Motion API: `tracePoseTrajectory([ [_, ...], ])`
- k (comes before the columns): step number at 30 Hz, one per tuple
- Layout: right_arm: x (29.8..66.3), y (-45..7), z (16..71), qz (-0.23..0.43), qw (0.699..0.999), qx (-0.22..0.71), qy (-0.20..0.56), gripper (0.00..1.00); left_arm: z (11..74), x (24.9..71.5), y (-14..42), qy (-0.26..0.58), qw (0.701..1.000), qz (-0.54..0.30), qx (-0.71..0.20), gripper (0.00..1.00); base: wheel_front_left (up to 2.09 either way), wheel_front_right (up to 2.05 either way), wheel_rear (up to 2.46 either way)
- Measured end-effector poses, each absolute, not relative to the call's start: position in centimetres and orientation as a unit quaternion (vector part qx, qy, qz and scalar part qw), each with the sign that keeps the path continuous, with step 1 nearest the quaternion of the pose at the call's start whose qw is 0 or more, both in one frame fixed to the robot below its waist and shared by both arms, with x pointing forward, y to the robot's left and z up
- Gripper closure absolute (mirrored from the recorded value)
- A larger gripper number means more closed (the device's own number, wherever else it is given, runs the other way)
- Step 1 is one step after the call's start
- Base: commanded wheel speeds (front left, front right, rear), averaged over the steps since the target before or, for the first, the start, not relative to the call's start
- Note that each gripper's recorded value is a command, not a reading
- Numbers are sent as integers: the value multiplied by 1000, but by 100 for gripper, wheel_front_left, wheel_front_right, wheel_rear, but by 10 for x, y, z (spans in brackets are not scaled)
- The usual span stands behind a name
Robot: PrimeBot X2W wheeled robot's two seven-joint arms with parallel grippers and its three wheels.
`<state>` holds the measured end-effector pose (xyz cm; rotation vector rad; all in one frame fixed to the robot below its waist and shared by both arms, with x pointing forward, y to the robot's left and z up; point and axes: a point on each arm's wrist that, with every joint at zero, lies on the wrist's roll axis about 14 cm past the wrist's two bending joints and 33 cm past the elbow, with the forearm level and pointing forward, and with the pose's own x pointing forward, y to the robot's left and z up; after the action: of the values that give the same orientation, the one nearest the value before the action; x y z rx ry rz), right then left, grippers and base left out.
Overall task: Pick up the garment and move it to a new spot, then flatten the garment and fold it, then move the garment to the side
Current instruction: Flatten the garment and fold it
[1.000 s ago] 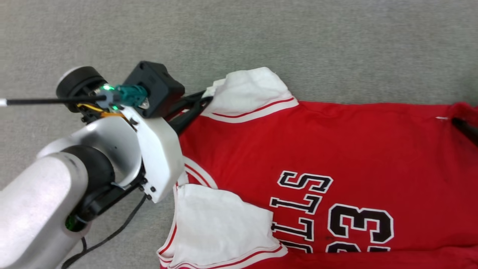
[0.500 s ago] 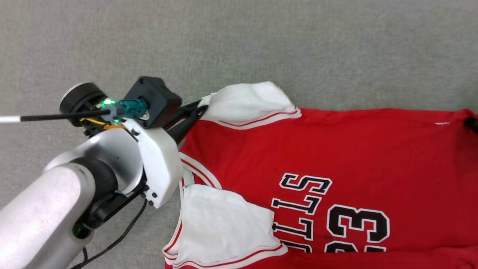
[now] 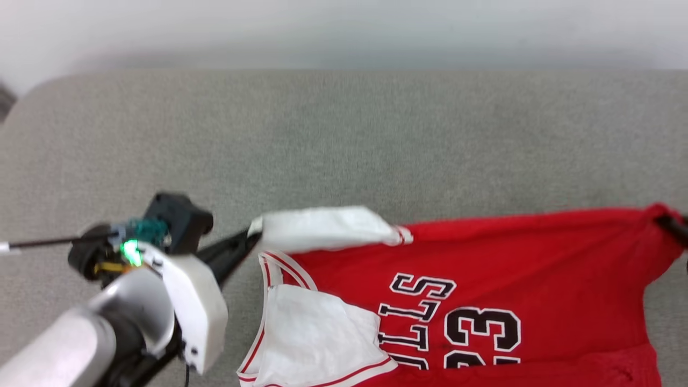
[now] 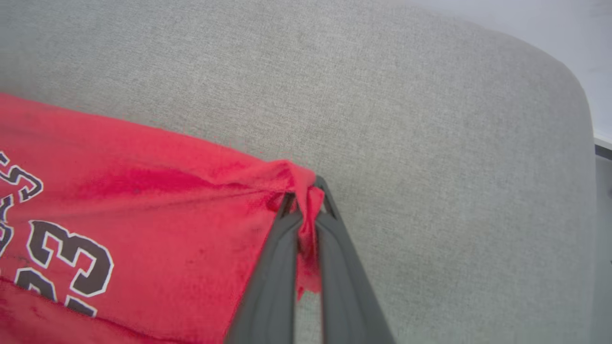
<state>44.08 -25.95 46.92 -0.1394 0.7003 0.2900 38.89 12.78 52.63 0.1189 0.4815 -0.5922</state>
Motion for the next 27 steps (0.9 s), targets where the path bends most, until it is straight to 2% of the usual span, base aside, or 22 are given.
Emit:
tracePoseTrajectory([
  [5, 398, -257, 456, 144, 922, -46, 355, 100, 514, 351, 130, 266, 921, -284, 35, 100, 0, 0, 0],
  [13, 342, -238, 421, 166, 898, -26, 407, 100, 471, 296, 135, 355, 894, -273, 5, 100, 0, 0, 0],
  [27, 311, -237, 384, 178, 864, -53, 468, 100, 415, 263, 138, 445, 853, -271, 3, 100, 0, 0, 0],
])
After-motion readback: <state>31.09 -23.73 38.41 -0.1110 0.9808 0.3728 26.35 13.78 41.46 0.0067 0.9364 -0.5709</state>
